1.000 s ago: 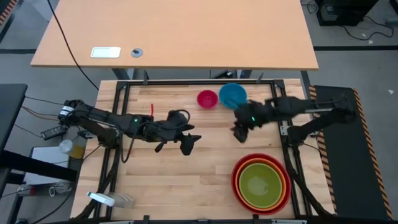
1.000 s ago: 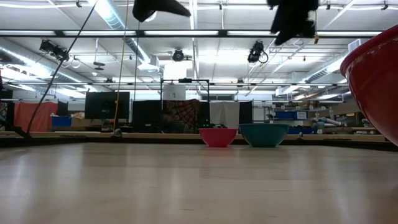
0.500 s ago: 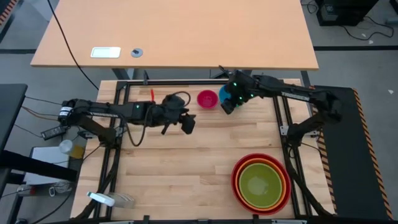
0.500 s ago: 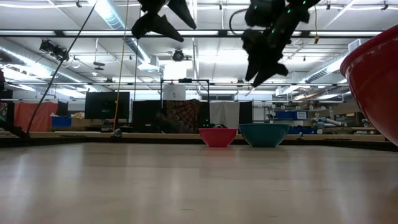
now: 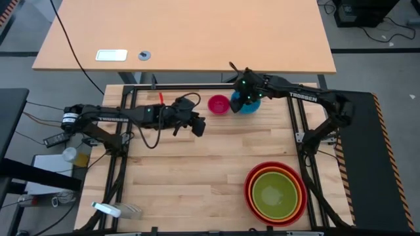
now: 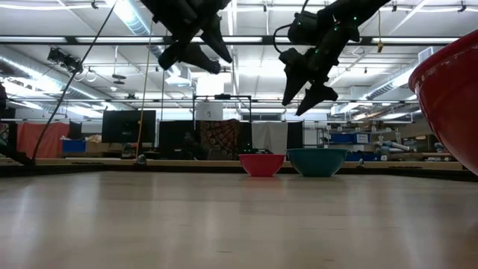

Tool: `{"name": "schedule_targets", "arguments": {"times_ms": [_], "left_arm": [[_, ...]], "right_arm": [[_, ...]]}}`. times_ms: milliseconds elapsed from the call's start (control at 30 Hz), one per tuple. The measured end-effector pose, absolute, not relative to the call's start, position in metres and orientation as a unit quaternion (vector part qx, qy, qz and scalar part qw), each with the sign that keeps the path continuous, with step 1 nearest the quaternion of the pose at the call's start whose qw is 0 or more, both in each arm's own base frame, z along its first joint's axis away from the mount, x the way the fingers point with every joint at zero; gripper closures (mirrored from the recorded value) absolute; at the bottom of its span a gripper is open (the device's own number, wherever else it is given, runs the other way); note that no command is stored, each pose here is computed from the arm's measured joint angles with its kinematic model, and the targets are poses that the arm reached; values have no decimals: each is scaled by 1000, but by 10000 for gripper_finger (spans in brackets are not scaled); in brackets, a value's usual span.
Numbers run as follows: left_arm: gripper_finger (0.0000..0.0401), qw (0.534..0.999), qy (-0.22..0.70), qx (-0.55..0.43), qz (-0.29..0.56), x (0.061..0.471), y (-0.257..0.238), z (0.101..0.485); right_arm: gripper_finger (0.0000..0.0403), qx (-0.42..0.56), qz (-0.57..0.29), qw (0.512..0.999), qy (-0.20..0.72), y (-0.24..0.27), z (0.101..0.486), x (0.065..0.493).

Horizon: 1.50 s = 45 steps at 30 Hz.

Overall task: Nest bowls inside each other
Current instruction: Stack the blue bowl on top of the green bowl

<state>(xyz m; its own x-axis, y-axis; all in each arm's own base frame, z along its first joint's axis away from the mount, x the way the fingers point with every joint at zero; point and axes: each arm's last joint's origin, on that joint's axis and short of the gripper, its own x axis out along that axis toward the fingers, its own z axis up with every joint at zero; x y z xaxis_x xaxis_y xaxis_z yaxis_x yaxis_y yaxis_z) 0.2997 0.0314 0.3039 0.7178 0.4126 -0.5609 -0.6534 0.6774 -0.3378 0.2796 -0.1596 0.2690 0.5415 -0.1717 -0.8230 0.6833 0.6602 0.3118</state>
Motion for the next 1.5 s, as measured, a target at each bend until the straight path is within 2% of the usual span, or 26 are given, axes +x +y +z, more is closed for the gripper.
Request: {"name": "schedule_targets", "arguments": {"times_ms": [100,200,400,667,800,1033,1300,1400,1500], "left_arm": [[216,888,244,-271,280,299,34,297],[216,888,254,-270,273,298,33,292],[216,894,269,-257,248,297,35,291],[216,896,278,-254,237,297,37,290],[216,896,283,-259,223,297,36,290],[216,896,283,-261,220,297,36,290],[216,897,280,-261,219,294,36,294],[216,898,277,-262,219,290,35,298],[216,903,262,-264,215,286,35,305]], "right_arm": [[127,328,-283,798,419,-165,259,279],[130,326,-269,784,455,-166,248,279],[149,283,-246,734,567,-165,214,279],[178,145,-240,734,618,-155,207,286],[196,110,-221,738,629,-152,207,287],[210,145,-143,752,627,-150,207,286],[210,221,-16,738,638,-128,211,282],[210,232,-12,741,630,-123,224,274],[210,232,-47,761,604,-128,245,262]]}}
